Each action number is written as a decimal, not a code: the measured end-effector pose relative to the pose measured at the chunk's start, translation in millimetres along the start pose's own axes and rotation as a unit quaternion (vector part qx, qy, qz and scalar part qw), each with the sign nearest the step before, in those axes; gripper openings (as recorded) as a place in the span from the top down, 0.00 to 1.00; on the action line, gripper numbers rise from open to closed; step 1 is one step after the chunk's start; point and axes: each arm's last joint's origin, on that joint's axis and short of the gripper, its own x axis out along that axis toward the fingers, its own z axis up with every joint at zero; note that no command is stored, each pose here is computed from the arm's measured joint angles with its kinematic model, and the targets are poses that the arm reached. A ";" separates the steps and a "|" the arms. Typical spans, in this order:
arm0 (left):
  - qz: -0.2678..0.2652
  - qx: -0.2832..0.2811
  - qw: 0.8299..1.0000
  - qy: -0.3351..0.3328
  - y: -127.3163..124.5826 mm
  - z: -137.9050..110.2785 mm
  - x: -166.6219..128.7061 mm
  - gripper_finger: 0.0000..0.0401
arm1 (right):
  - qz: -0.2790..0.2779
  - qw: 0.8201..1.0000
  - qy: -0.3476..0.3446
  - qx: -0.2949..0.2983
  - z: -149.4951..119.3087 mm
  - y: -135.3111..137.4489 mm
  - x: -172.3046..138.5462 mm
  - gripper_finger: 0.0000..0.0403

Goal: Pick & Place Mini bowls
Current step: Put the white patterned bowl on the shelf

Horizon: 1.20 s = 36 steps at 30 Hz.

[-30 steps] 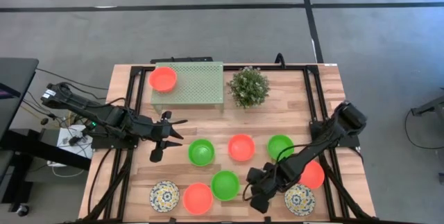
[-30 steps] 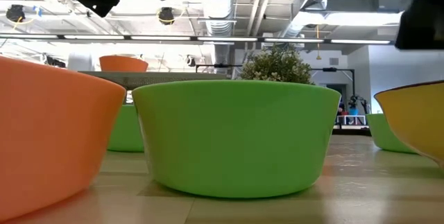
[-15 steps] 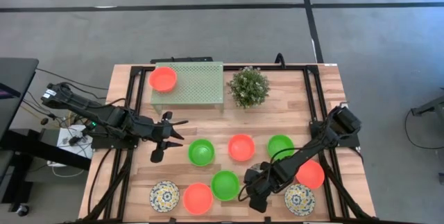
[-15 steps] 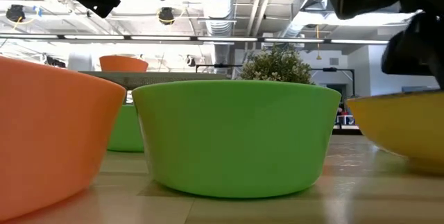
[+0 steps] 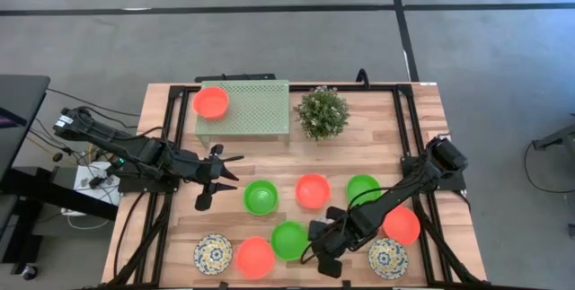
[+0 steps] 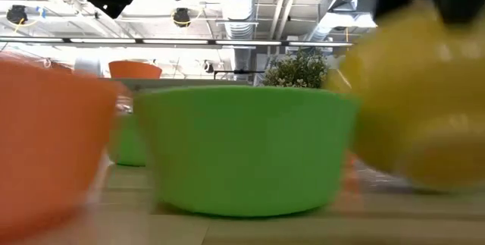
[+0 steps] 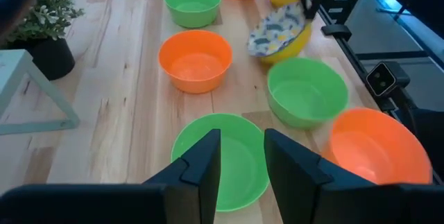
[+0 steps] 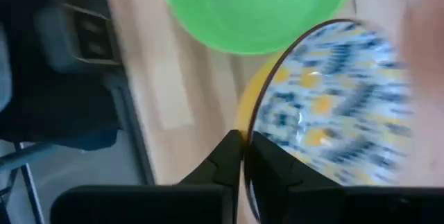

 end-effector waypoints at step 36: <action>0.009 -0.010 0.992 -0.129 0.2 15.0 -52.6 0.72 | -0.309 0.851 -0.203 -0.373 190.3 -149.1 -105.7 1.00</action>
